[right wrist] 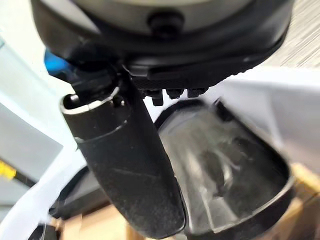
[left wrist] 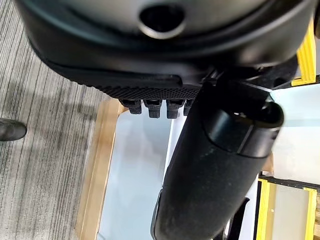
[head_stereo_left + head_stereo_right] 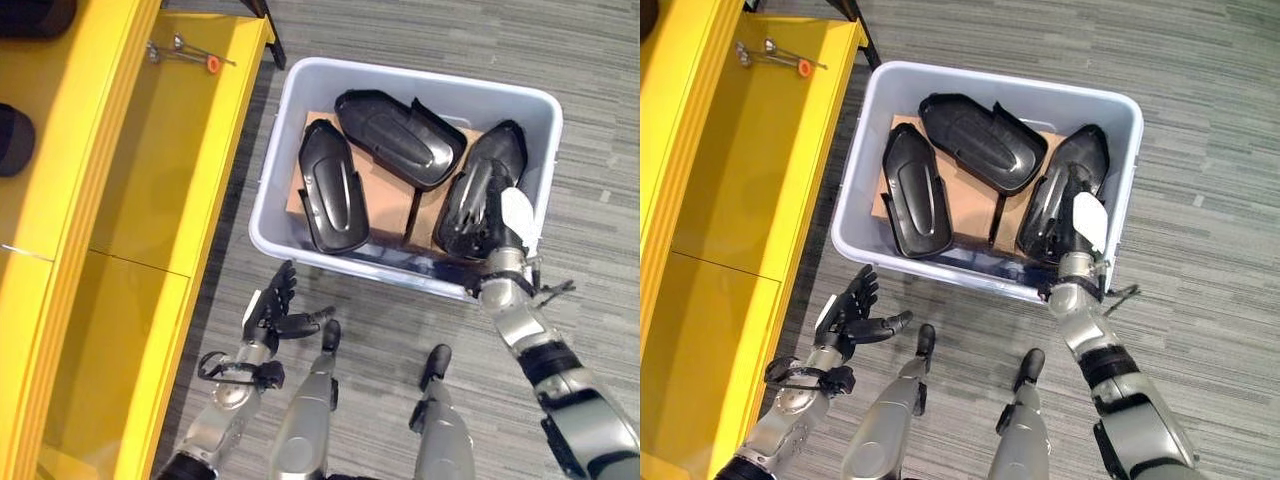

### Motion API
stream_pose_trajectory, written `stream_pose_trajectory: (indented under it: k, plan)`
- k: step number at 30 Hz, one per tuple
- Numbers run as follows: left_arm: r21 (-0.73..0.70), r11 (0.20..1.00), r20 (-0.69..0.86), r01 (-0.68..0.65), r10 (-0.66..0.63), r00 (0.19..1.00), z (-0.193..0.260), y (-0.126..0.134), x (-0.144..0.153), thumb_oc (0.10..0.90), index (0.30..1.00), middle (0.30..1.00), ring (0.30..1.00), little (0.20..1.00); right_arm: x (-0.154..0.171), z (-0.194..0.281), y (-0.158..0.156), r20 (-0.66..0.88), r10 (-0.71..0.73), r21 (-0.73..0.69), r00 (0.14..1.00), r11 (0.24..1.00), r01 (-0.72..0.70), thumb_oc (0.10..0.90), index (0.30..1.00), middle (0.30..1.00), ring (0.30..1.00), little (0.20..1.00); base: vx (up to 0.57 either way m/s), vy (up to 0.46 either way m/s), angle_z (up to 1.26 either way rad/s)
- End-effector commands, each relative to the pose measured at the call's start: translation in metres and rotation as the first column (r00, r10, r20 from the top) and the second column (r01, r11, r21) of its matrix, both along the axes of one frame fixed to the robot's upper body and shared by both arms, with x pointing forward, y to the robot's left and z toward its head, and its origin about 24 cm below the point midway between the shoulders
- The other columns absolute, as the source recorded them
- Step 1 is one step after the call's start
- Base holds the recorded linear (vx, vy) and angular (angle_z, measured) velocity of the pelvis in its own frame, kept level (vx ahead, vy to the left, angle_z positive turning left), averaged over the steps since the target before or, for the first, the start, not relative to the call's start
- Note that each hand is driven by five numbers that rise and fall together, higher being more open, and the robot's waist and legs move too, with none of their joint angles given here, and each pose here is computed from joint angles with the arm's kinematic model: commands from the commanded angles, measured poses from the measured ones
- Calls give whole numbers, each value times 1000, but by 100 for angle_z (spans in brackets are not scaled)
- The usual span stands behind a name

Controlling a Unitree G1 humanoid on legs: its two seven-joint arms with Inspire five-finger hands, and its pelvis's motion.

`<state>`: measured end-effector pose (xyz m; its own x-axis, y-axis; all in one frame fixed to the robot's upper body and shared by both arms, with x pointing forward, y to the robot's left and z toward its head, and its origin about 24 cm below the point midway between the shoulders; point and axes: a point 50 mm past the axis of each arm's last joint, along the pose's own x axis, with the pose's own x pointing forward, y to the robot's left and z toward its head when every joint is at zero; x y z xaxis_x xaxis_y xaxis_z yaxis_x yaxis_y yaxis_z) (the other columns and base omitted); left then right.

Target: Move parts from the plastic box to the shelf.

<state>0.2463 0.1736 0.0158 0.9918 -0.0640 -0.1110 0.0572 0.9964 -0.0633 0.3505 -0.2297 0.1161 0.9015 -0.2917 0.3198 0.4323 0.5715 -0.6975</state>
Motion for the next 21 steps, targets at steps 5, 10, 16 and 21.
stream_pose_trajectory:
  k: [5, 10, 16, 21]
  plan:
    - [-42, 999, 148, -28, 34, 988, 27, 8, -3, 900, 1000, 1000, 1000, 1000, -9, 51, 2, 287, 12, -79, 958, 997, 11, 900, 1000, 1000, 1000, 1000, 0, 0, 0]
    - [-33, 999, 148, -37, 41, 988, 26, 10, -5, 900, 1000, 1000, 1000, 1000, -17, 46, 6, 296, 28, -85, 955, 996, -3, 900, 1000, 1000, 1000, 1000, 0, 0, 0]
    - [-33, 999, 142, -40, 44, 989, 25, 11, -6, 900, 1000, 1000, 1000, 1000, -17, 39, 15, 272, 60, -81, 960, 996, -39, 900, 1000, 1000, 1000, 1000, 0, 0, 0]
    - [-29, 999, 139, -38, 41, 989, 24, 11, -7, 900, 1000, 1000, 1000, 1000, -16, 33, 31, 229, 140, -146, 963, 983, -108, 900, 1000, 1000, 1000, 1000, 0, 0, 0]
